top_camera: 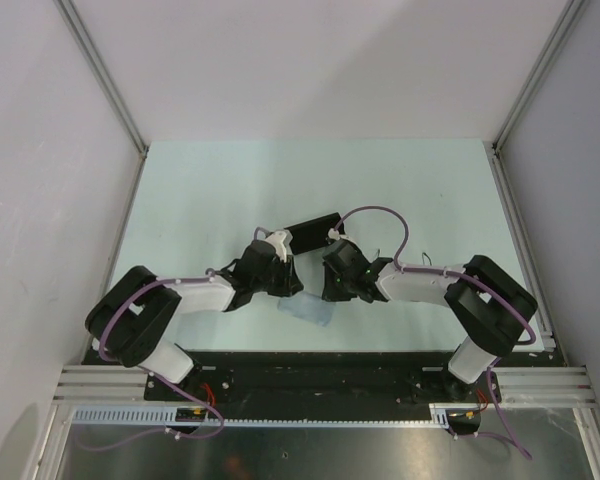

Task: Organize the sunglasses
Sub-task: Smooth out the folded cleaning cloth at the center of the board.

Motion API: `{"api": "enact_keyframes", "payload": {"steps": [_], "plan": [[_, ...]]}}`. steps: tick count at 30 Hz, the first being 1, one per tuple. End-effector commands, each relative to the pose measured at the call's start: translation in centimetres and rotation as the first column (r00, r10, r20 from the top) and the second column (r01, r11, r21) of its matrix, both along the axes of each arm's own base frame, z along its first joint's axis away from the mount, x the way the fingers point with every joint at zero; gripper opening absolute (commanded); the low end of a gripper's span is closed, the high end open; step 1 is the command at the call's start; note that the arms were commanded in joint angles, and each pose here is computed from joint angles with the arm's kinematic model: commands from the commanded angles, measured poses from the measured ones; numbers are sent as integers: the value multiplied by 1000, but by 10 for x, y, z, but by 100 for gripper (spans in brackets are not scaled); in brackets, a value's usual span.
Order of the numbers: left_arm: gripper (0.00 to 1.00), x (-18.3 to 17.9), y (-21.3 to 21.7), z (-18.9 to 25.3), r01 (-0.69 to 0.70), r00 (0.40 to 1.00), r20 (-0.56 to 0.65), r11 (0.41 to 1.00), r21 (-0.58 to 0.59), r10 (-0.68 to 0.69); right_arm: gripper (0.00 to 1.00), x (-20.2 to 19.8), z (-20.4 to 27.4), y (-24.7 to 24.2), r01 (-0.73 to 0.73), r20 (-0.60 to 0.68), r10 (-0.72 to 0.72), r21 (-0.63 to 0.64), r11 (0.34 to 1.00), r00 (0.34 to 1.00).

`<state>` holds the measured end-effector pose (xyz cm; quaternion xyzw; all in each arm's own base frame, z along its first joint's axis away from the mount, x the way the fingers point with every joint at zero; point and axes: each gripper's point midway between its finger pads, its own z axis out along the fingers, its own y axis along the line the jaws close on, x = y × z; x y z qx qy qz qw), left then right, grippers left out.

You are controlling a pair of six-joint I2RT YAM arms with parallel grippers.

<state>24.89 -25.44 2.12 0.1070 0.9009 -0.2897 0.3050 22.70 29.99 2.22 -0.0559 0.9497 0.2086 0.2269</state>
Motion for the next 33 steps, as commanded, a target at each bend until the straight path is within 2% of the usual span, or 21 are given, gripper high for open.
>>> {"api": "enact_keyframes", "payload": {"steps": [1, 7, 12, 17, 23, 28, 33], "plan": [[33, 8, 3, -4, -32, 999, 17, 999, 33, 31, 16, 6, -5, -5, 24, 14, -24, -26, 999, 1000], [34, 12, 3, 5, -41, 998, 42, 999, 27, 40, 17, 12, 13, -3, 24, 59, -24, 8, 1000, 998], [41, 25, 0, 45, -63, 988, 137, 998, -25, 66, 20, 18, 43, 11, -1, 130, -10, 82, 997, 991], [47, 21, -1, 64, -44, 986, 161, 997, -56, 52, 28, 14, 49, 22, -29, 141, 16, 91, 995, 990], [40, 3, -7, 46, -2, 996, 86, 998, -60, 7, 32, 5, 36, 34, -58, 94, 49, 95, 994, 994], [36, -6, -9, 28, 11, 999, 39, 999, -43, -9, 27, 1, 29, 39, -66, 66, 60, 87, 994, 996], [33, -7, 1, 8, -31, 999, 5, 999, 9, 31, 24, -3, 14, 28, -27, 20, 26, 29, 999, 999]]}}
